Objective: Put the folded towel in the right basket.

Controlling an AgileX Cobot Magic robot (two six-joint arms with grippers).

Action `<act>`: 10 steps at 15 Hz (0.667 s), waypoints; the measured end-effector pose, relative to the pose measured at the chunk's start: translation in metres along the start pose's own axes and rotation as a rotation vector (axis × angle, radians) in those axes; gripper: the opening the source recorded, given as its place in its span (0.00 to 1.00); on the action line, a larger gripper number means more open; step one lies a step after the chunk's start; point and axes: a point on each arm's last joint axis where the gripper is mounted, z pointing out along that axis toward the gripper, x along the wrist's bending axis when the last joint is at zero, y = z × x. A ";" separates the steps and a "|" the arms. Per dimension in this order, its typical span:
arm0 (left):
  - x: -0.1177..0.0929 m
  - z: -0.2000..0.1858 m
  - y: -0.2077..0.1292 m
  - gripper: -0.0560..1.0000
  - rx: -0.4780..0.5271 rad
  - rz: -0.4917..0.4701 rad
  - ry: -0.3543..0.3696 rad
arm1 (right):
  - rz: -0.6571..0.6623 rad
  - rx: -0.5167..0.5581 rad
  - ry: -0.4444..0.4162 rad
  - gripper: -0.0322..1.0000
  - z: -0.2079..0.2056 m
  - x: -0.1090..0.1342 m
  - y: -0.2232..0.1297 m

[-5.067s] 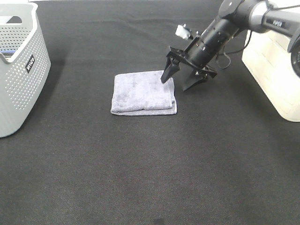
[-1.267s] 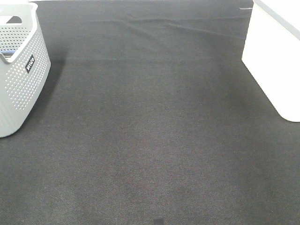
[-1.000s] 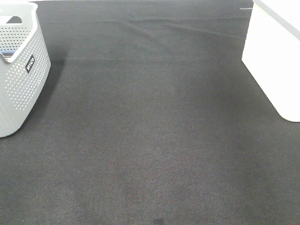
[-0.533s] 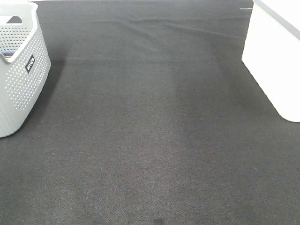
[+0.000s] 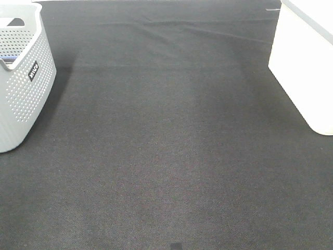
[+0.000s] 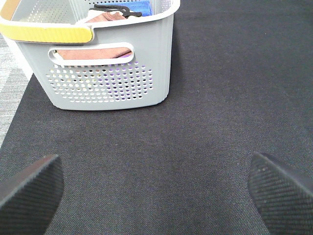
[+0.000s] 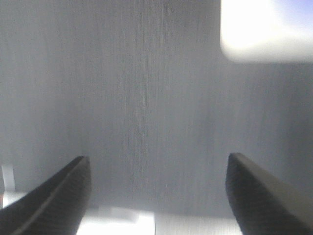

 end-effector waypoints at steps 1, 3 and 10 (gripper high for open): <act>0.000 0.000 0.000 0.98 0.000 0.000 0.000 | 0.002 0.010 0.000 0.73 0.003 0.000 -0.025; 0.000 0.000 0.000 0.98 0.000 0.000 0.000 | -0.001 -0.019 0.000 0.73 0.004 0.001 -0.075; 0.000 0.000 0.000 0.98 0.000 0.000 0.000 | -0.089 -0.533 -0.064 0.73 -0.014 0.000 -0.180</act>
